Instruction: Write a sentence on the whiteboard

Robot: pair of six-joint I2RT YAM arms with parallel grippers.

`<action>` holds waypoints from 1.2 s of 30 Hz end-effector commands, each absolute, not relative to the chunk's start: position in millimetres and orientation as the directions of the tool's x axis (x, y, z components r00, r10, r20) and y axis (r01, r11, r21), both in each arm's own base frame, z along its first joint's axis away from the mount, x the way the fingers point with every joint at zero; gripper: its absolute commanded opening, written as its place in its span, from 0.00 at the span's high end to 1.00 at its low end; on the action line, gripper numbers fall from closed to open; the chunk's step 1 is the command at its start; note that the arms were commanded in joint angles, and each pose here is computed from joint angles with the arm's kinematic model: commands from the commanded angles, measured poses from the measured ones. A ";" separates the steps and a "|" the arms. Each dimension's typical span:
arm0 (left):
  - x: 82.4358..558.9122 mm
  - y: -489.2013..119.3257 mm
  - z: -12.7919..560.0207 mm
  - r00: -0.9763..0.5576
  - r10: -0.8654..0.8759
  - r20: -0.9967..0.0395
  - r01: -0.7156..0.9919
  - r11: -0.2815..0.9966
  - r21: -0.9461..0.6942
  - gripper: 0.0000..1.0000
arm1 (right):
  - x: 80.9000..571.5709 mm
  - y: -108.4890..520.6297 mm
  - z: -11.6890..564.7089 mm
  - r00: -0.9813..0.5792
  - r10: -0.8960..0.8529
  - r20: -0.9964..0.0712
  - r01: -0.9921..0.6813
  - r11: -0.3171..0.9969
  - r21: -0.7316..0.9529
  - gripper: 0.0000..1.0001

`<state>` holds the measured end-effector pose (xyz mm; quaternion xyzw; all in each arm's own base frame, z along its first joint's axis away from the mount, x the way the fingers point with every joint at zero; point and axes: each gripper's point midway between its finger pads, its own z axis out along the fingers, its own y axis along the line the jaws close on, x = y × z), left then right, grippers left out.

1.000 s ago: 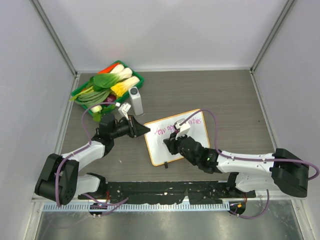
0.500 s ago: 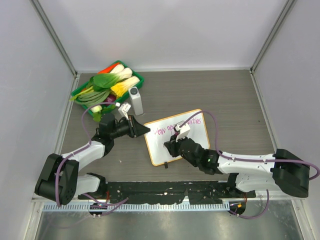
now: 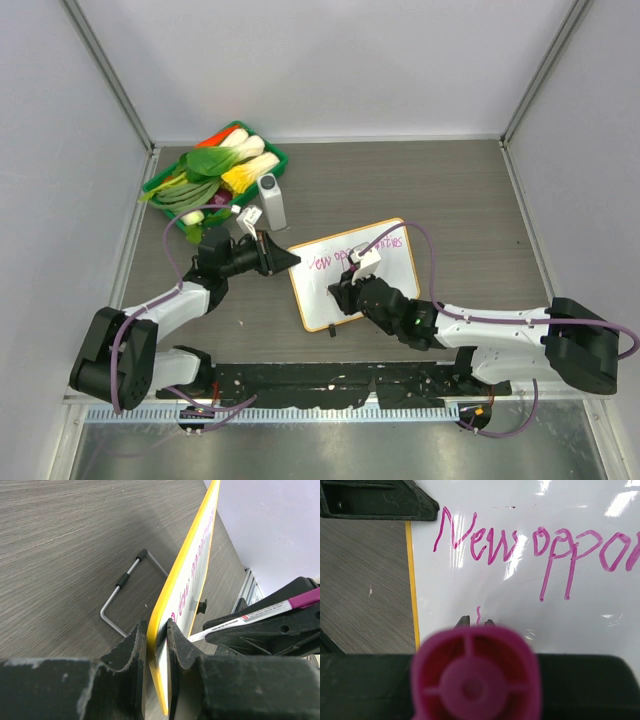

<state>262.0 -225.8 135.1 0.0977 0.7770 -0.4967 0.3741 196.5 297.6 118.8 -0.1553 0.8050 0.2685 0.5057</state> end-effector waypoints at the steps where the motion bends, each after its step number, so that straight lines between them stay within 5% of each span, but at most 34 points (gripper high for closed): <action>1: 267.2 -221.2 125.3 -0.666 -0.187 -0.722 0.542 0.544 -0.641 1.00 | 211.4 300.0 142.0 -0.384 0.070 -0.921 -0.484 0.834 0.265 0.99; 36: 267.3 -221.0 125.0 -0.667 -0.187 -0.721 0.540 0.545 -0.641 1.00 | 209.5 282.7 121.4 -0.413 0.019 -0.911 -0.446 0.867 0.221 0.99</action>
